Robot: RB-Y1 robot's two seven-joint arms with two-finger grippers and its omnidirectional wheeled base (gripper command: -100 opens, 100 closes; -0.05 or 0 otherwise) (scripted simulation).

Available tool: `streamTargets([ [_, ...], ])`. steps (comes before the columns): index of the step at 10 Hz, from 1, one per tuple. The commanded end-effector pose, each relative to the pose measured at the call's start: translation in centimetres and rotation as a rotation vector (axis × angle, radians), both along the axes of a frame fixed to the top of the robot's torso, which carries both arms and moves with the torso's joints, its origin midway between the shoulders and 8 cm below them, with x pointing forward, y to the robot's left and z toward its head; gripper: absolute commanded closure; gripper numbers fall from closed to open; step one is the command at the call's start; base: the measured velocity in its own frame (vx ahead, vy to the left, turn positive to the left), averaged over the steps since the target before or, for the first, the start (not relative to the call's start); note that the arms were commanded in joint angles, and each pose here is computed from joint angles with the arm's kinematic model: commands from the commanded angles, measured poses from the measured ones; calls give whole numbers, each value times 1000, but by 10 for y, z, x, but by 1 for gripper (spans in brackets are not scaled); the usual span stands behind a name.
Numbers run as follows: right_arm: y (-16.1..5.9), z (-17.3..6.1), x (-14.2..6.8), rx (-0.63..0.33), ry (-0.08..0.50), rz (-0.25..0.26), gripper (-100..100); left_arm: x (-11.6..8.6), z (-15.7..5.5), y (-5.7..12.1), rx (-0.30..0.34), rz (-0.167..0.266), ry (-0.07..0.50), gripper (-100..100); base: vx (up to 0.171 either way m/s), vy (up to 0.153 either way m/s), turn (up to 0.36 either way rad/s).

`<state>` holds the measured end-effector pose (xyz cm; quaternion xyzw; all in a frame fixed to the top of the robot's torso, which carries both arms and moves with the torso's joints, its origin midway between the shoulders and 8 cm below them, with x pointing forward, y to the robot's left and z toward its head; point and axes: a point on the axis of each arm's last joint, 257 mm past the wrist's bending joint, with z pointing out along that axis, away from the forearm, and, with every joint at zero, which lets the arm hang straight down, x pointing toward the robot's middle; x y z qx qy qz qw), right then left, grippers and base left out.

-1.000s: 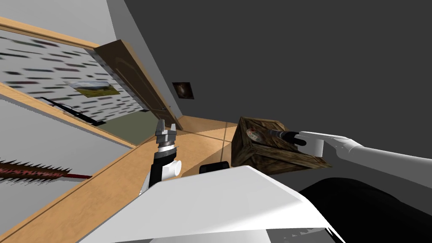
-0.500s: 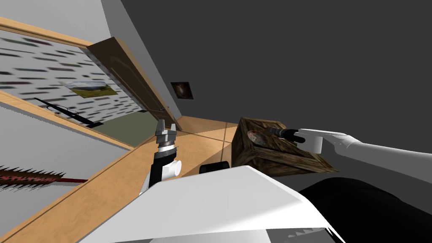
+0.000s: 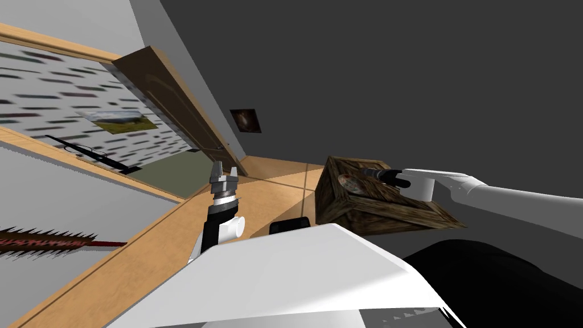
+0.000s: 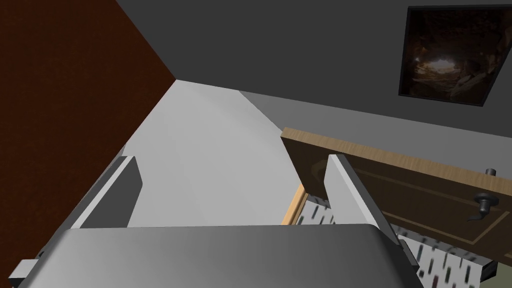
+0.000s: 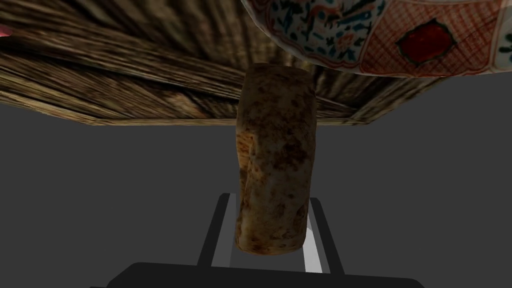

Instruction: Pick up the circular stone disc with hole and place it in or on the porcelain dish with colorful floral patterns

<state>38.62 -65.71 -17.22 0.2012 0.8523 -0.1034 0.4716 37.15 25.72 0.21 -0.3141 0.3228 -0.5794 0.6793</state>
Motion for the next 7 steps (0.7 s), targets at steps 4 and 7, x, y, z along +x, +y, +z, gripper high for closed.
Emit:
streamTargets([
  [4,7,12,8,-31,-4,33,100,0,0,0,0,0,0,0,-48,70,-26],
  [7,17,25,19,-66,-9,72,100,0,0,0,0,0,0,0,-47,76,-40],
])
